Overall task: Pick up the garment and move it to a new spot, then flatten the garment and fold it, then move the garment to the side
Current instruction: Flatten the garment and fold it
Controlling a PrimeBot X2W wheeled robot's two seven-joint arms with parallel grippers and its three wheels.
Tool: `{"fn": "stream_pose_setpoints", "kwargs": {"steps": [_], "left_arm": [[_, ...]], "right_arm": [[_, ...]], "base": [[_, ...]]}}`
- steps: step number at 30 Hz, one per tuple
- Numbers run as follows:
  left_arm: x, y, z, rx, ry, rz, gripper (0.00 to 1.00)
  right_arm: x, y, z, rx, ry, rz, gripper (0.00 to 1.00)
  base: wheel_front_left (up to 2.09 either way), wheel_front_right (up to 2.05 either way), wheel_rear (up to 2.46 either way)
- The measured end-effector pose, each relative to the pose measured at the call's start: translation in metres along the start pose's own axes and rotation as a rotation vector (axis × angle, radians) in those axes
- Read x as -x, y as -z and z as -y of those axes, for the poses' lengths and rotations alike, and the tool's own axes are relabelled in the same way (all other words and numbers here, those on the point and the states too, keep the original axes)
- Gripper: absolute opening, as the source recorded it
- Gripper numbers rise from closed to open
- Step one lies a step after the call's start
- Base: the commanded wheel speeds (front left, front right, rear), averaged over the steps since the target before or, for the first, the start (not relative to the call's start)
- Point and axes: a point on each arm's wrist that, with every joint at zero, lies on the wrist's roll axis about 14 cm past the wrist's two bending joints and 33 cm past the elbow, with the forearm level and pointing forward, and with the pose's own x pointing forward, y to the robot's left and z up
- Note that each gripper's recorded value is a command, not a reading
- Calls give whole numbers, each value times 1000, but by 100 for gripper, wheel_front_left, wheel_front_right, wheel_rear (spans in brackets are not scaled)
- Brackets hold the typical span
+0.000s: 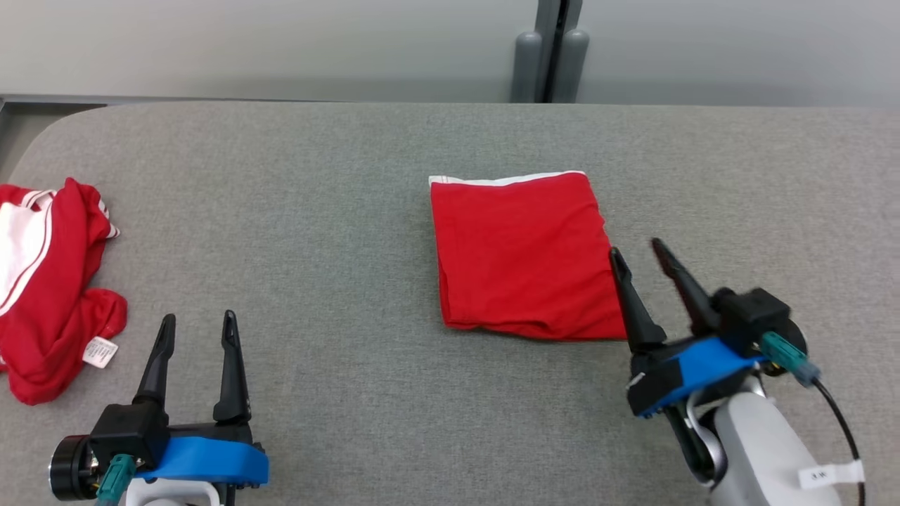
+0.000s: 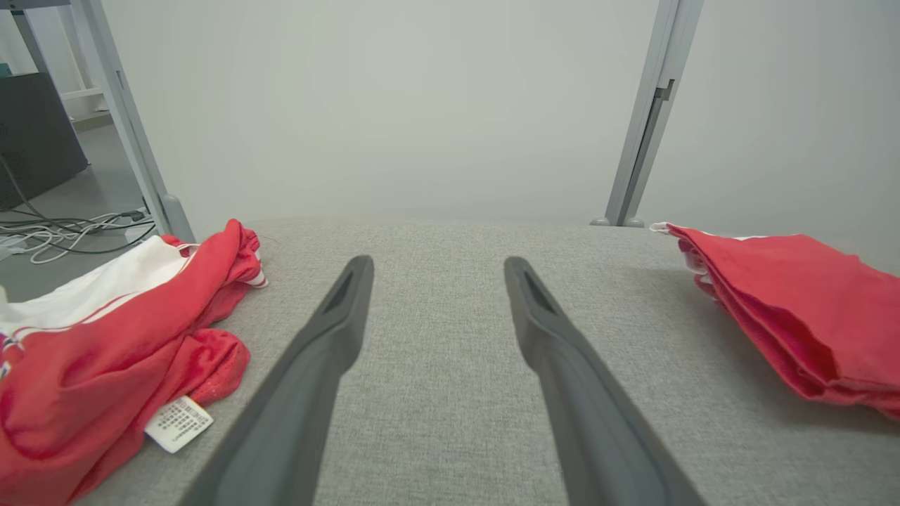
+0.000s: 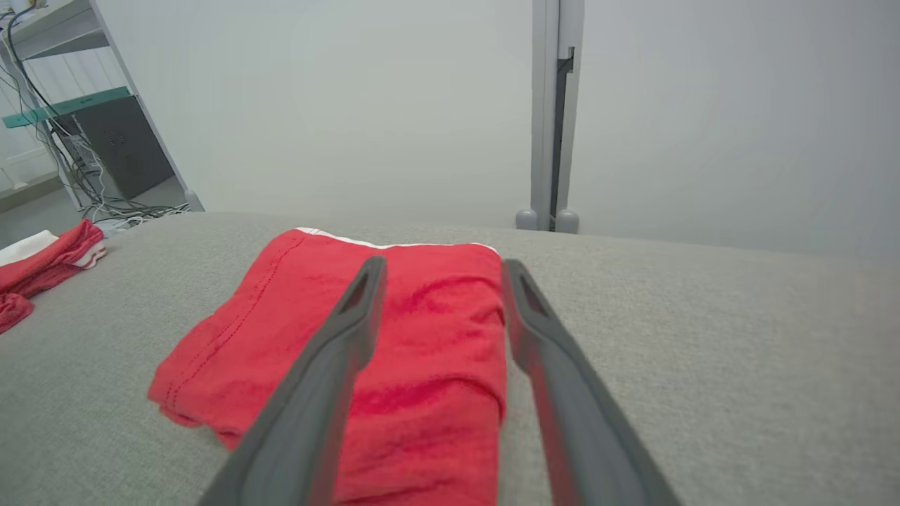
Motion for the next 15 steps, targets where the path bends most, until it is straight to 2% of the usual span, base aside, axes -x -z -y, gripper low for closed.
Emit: {"fn": "stream_pose_setpoints", "kwargs": {"steps": [1, 6, 15], "left_arm": [[0, 0, 1, 1, 3, 0, 100], [2, 2, 7, -2, 21, -6, 100], [15, -4, 8, 0, 25, 10, 100]], "right_arm": [[5, -1, 8, 6, 26, 3, 100], [34, -3, 40, 14, 140, 12, 100], [72, -1, 42, 12, 187, 9, 100]], "base": [[0, 0, 0], [0, 0, 0], [0, 0, 0]]}}
